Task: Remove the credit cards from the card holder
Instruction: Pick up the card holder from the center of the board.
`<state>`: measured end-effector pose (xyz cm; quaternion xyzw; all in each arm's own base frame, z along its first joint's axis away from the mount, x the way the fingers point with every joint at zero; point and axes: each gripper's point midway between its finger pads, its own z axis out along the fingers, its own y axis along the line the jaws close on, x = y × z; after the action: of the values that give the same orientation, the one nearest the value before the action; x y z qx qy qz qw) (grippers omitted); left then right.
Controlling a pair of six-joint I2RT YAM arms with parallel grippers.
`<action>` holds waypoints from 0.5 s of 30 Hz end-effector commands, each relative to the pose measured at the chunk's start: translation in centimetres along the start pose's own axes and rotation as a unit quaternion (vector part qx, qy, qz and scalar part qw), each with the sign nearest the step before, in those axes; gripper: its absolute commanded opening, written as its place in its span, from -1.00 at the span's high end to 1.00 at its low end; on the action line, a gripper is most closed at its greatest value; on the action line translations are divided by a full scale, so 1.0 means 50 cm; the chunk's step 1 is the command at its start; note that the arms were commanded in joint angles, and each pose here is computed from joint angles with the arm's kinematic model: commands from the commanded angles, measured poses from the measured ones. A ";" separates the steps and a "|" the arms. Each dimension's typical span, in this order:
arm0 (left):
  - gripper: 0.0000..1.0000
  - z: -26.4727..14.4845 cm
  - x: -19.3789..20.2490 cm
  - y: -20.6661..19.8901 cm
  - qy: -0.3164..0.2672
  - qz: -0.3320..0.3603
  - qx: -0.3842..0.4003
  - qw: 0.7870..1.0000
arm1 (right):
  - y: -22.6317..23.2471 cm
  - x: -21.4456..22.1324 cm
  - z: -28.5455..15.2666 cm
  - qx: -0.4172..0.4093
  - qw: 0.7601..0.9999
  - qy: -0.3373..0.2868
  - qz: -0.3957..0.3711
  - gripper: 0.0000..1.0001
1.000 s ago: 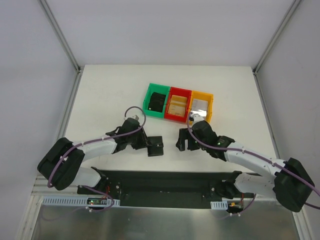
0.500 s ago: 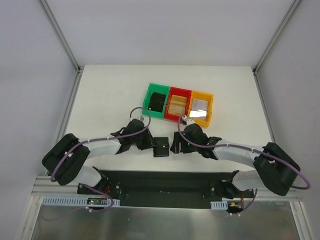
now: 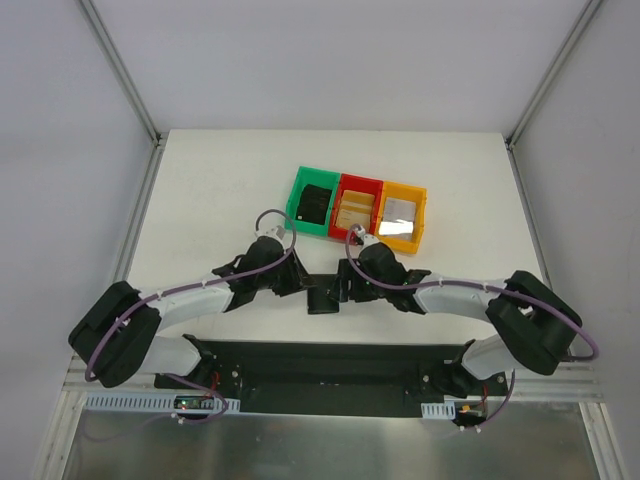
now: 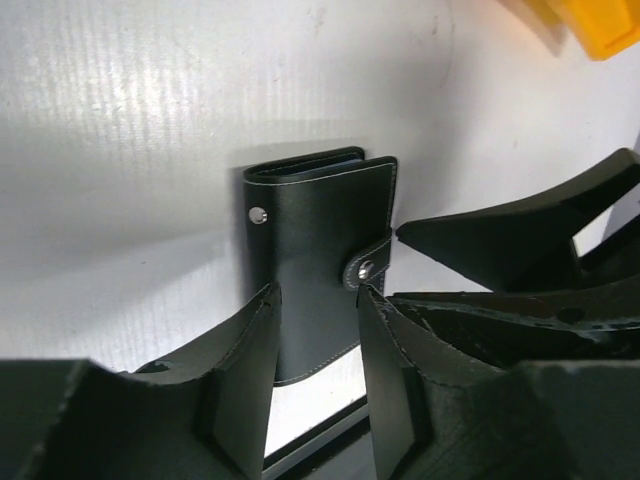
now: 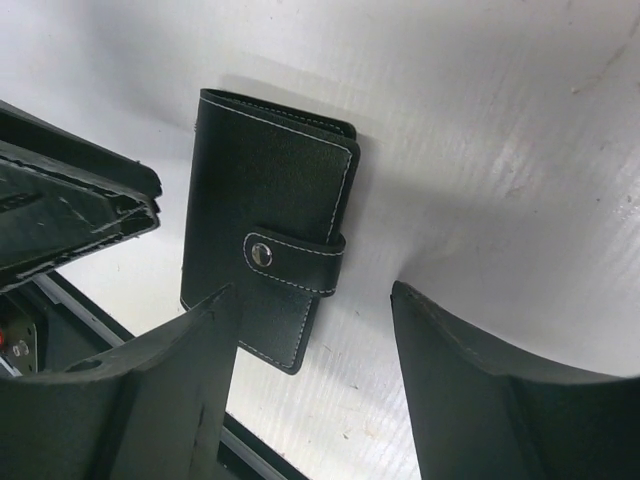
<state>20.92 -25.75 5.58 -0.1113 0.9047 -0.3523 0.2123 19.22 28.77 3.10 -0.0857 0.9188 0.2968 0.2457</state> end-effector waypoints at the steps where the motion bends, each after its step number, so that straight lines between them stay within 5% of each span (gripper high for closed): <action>1: 0.32 0.009 0.022 0.043 0.017 0.010 -0.040 0.999 | 0.015 0.007 0.013 -0.008 1.000 0.015 0.012 -0.26; 15: 0.41 0.025 0.043 0.086 0.034 0.009 -0.073 0.997 | 0.016 0.049 0.018 -0.018 0.999 0.038 0.024 0.14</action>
<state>19.86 -24.69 2.22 -0.1114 0.9290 -0.3053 0.1770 18.34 29.91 2.64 -0.0837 0.9194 0.3125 0.2238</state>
